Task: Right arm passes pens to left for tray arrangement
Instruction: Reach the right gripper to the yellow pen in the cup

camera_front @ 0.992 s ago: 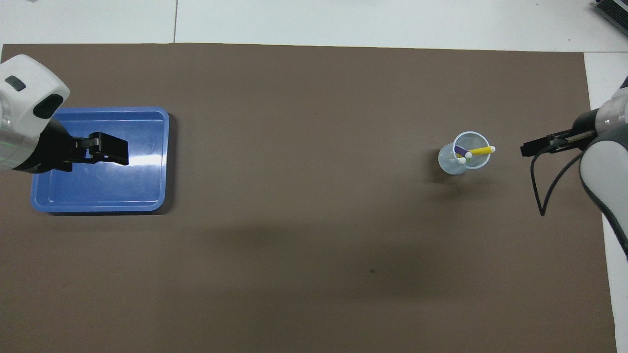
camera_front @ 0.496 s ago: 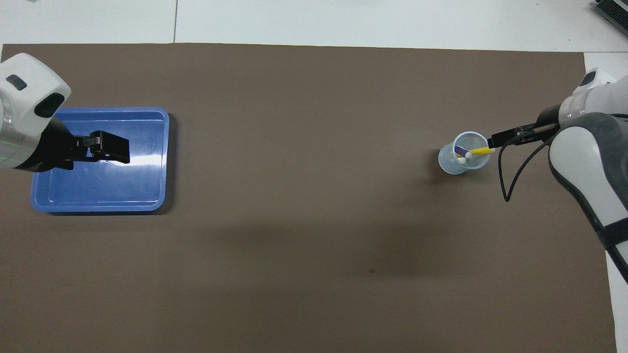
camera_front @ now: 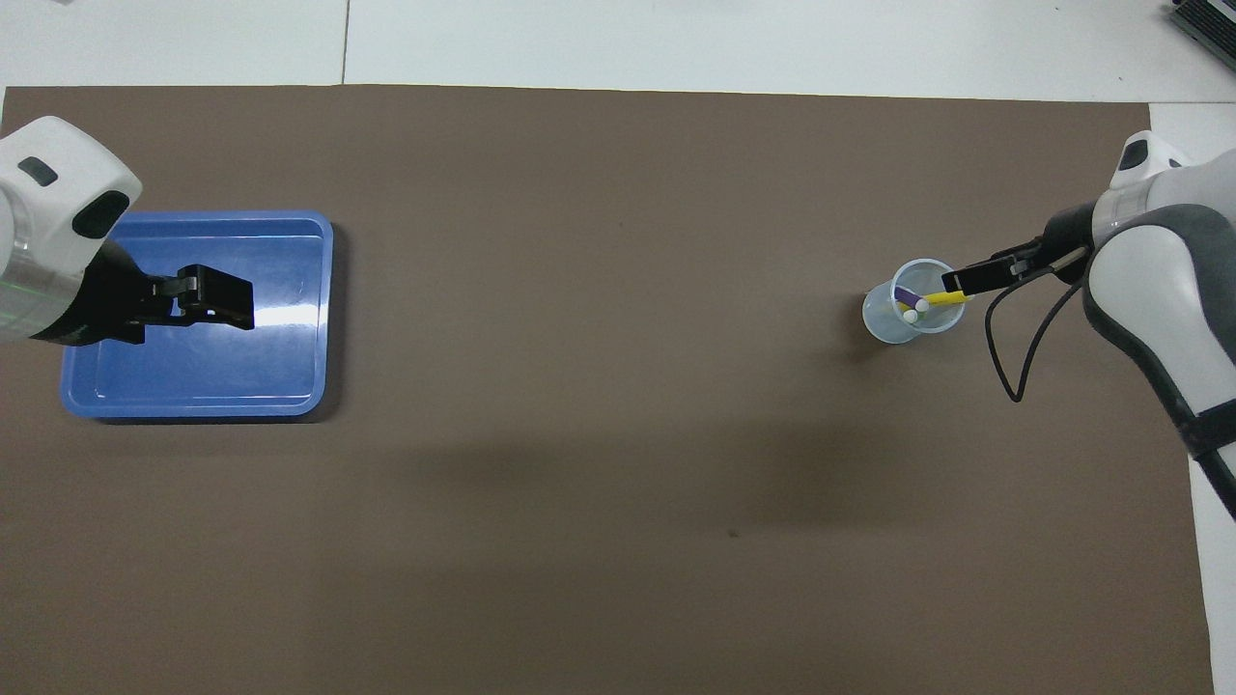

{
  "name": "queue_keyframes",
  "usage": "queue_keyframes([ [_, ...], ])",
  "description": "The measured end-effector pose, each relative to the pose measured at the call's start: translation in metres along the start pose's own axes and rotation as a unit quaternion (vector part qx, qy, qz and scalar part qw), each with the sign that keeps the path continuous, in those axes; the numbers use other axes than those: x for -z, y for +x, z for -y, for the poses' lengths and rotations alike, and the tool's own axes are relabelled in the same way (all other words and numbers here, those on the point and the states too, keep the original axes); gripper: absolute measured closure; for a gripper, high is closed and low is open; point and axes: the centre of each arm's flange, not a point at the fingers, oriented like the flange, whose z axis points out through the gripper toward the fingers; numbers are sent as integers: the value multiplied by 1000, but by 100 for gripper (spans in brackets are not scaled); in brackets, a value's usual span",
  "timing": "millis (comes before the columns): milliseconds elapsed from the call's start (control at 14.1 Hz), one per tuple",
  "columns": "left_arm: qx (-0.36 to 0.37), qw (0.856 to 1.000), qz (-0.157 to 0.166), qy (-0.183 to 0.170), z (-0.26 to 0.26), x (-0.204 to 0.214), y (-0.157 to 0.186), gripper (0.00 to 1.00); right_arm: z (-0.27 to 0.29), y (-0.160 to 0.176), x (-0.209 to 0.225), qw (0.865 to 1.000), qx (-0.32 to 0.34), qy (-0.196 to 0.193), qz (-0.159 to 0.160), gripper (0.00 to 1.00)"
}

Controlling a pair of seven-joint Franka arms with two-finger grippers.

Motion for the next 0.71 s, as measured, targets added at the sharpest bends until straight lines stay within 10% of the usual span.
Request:
queue_keyframes([
  [708,-3,1000,2,1,-4,-2,-3,0,-3,-4,-22,1000,7,1,5,44],
])
